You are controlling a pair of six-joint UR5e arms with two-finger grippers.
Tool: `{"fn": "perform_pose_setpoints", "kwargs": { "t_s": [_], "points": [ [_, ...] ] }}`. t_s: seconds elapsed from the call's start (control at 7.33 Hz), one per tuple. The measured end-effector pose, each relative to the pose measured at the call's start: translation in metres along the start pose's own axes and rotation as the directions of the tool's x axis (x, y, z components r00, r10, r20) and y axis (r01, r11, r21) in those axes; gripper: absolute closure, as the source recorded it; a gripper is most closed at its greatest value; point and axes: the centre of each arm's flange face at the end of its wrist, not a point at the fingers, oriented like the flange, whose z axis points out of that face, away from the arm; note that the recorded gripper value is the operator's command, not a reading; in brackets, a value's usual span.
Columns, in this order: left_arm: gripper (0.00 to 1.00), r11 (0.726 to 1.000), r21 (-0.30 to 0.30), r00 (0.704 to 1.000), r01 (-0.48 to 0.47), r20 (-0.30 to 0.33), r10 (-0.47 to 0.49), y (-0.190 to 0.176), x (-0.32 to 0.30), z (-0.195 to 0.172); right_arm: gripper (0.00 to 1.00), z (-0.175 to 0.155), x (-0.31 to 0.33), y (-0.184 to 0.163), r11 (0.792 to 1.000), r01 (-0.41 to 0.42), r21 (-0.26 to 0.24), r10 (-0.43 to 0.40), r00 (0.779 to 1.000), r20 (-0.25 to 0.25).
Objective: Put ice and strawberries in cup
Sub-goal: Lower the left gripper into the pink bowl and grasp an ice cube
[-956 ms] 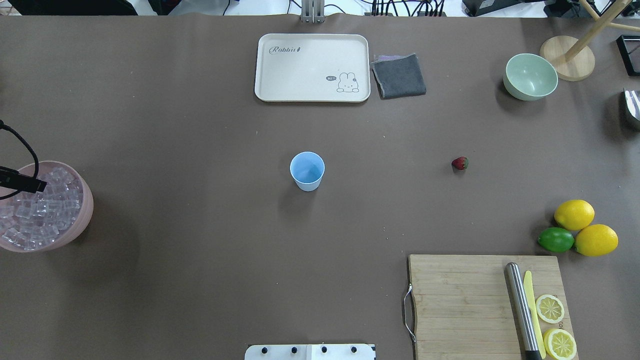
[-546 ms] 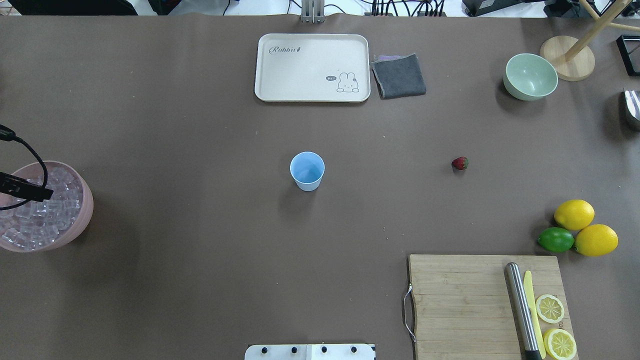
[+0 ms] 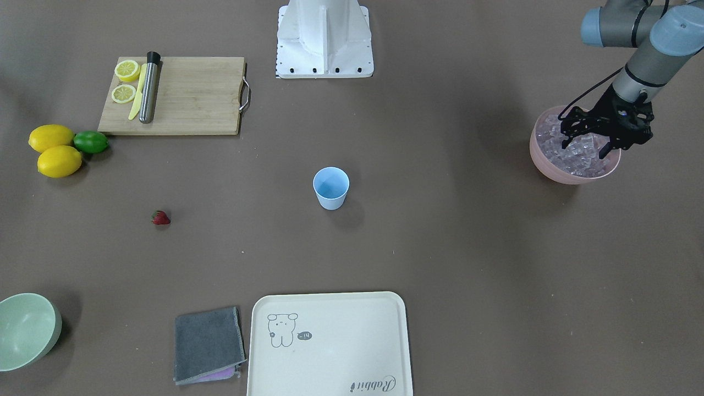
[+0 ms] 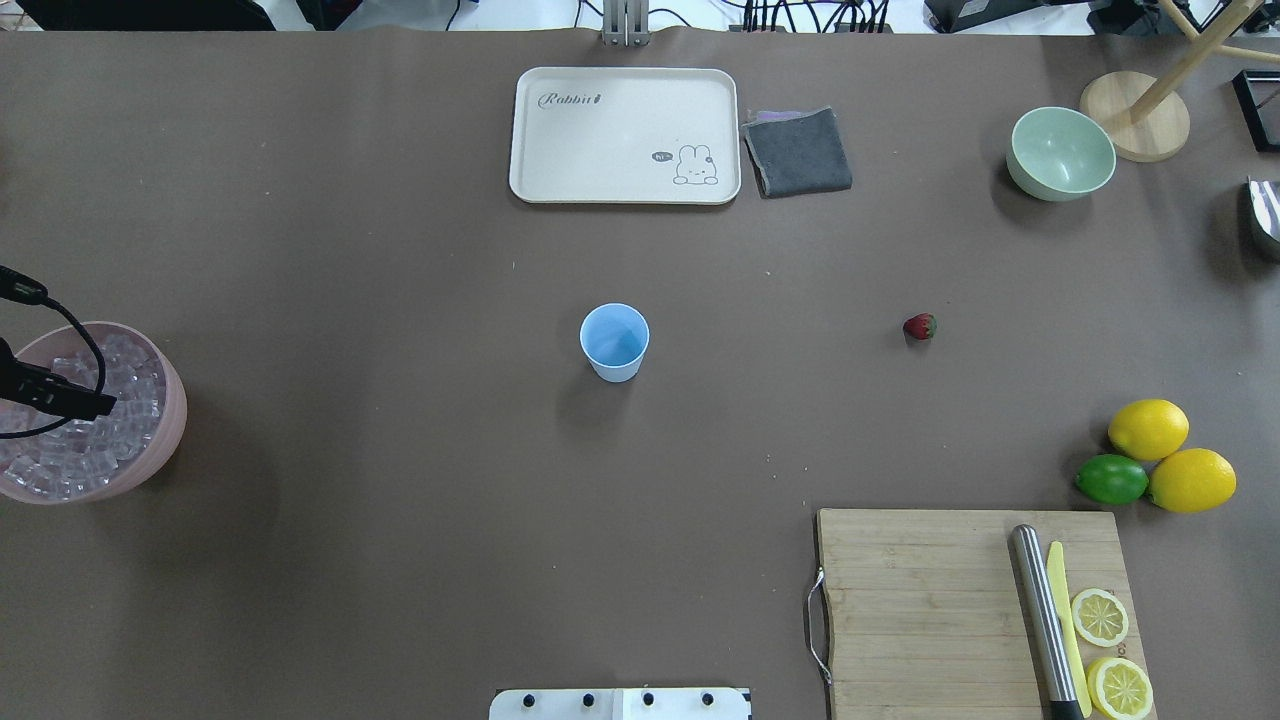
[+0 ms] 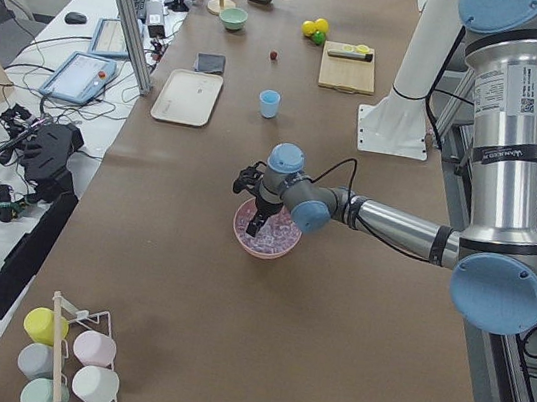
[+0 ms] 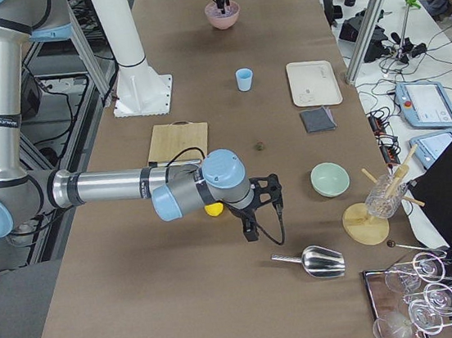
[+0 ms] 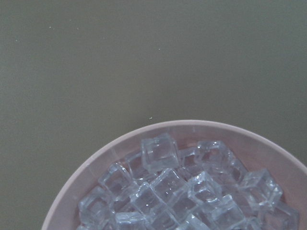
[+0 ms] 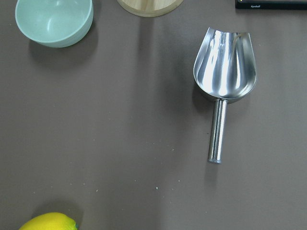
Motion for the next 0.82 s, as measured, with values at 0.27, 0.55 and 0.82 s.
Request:
{"fn": "perform_pose_setpoints", "kwargs": {
  "t_s": [0.27,0.55,0.82],
  "points": [
    [0.22,1.000,0.004,1.000,-0.006,-0.006,0.006,0.0054,-0.0007,0.0001,0.00,-0.0004,-0.0005,-0.0004,1.000,0.001,0.001,-0.001,1.000,0.001],
    [0.23,1.000,0.002,1.000,-0.010,-0.010,0.010,0.0091,0.0004,0.0012,0.00,-0.0007,-0.0010,-0.0008,1.000,0.001,0.002,-0.001,1.000,0.001],
    [0.23,1.000,0.002,1.000,-0.014,-0.013,0.014,0.0080,0.0028,0.0026,0.00,-0.0008,-0.0011,-0.0009,1.000,0.001,0.002,-0.001,1.000,0.001]
  ]
}}
